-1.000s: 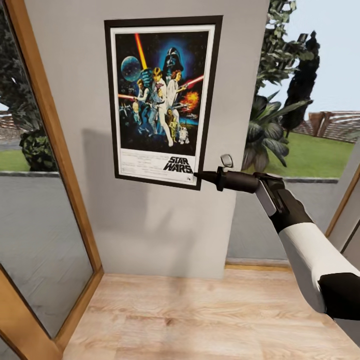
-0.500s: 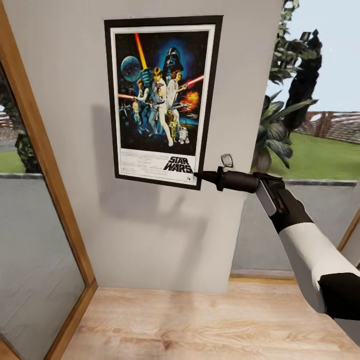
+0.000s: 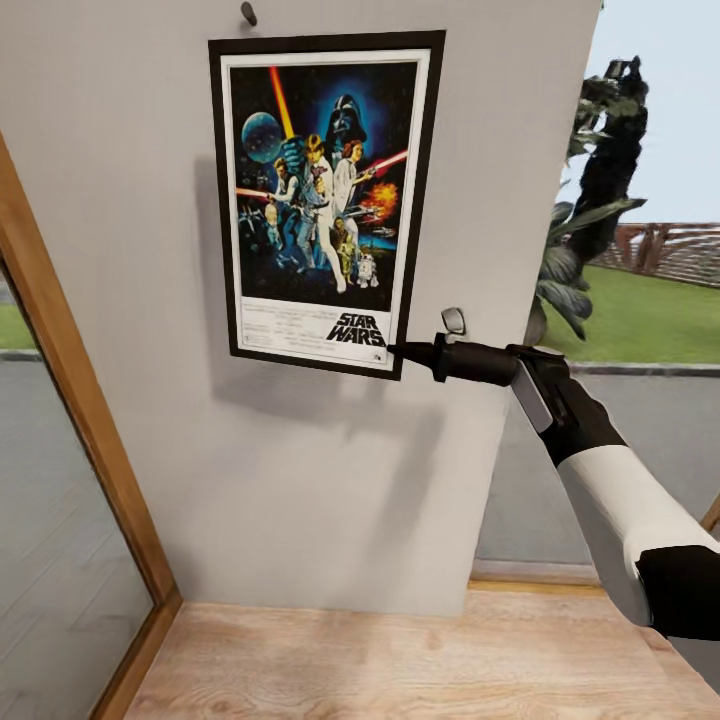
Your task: Pick up the poster from the kitchen countertop and hang it on one of the wall nails in the kitchen.
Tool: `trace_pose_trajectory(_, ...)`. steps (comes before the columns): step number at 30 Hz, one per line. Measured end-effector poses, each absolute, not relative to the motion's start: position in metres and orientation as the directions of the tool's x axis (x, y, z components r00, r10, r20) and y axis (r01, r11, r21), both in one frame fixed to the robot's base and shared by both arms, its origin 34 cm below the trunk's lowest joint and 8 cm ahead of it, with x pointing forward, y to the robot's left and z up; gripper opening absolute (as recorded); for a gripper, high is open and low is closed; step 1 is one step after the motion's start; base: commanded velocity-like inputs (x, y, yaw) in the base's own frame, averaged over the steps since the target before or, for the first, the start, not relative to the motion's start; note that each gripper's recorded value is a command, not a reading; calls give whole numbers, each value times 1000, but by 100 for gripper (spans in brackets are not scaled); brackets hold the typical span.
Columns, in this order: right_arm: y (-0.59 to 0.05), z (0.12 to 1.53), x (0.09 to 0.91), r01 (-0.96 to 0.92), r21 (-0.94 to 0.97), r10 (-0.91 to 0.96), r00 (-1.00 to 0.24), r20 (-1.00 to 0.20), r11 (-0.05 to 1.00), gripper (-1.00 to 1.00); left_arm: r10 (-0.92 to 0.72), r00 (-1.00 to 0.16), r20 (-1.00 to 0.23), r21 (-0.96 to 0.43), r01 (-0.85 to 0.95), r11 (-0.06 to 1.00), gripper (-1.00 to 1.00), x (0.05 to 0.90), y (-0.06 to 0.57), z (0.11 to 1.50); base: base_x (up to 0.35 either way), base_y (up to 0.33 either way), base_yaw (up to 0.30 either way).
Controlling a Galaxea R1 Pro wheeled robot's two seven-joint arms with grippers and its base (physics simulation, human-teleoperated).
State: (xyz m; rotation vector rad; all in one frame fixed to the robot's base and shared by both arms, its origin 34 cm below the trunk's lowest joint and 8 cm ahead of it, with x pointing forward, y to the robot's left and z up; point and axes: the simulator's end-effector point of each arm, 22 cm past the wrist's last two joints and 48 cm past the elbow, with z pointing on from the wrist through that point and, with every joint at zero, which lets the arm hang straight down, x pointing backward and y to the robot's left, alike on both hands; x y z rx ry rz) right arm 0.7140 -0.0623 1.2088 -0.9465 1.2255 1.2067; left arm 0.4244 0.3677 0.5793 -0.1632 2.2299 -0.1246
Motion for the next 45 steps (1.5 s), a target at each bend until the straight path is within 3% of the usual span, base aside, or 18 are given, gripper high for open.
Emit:
trace_pose_trajectory(21,-62,1209,714,-984,84,153,-60,-986,156,-100,-161,-611,-775,-147,-74,986,100,425,368,579,14,0,0)
trace_pose_trajectory(45,-60,1216,710,-986,63,150,-39,-988,153,-100,-161,-611,-775,-147,-74,986,100,425,368,579,-85,0,0)
